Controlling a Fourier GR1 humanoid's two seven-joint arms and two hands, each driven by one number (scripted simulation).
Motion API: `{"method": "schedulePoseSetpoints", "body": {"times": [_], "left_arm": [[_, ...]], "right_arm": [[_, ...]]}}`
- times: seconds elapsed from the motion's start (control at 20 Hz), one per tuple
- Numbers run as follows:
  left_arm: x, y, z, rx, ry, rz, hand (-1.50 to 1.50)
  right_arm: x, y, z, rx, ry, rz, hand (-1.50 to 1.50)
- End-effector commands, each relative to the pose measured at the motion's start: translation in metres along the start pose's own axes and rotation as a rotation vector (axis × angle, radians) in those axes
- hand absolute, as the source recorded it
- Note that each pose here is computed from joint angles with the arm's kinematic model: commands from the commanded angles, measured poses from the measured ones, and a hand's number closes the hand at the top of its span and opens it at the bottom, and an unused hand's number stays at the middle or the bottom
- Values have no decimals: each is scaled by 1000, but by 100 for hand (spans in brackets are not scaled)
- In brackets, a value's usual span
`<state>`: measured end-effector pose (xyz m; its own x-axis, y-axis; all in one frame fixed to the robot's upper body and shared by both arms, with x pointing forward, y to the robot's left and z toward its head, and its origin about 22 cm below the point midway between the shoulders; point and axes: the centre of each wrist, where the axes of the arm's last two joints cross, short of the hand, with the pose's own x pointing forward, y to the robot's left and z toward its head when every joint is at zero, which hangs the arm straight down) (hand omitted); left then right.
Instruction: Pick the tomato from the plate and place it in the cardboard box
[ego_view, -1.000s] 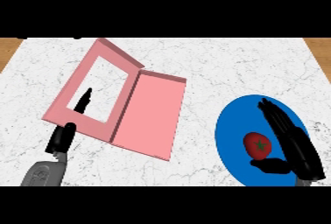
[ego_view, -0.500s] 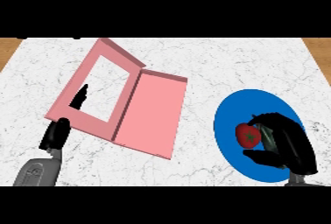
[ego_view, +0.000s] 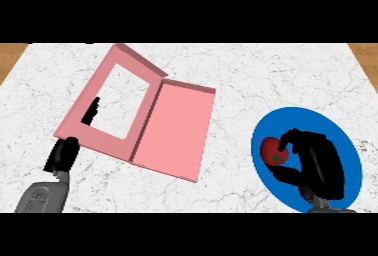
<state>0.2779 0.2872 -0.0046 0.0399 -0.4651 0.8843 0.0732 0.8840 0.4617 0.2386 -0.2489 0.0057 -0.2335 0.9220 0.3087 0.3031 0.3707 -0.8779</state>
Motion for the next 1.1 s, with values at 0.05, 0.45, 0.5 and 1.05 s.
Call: {"method": "schedulePoseSetpoints", "body": {"times": [0.05, 0.45, 0.5, 1.05], "left_arm": [[10, -9, -7, -58, -42, -4, 0], [18, -24, -12, -113, -59, -6, 0], [21, -25, -16, -111, -60, -7, 0], [18, -35, -16, -129, -44, -2, 0]], "right_arm": [[67, 42, -12, 191, 7, 65, 150], [128, 43, -32, 304, 56, 197, 150], [139, 37, -40, 279, 54, 211, 150], [232, -8, -86, 18, 257, 390, 150]]}}
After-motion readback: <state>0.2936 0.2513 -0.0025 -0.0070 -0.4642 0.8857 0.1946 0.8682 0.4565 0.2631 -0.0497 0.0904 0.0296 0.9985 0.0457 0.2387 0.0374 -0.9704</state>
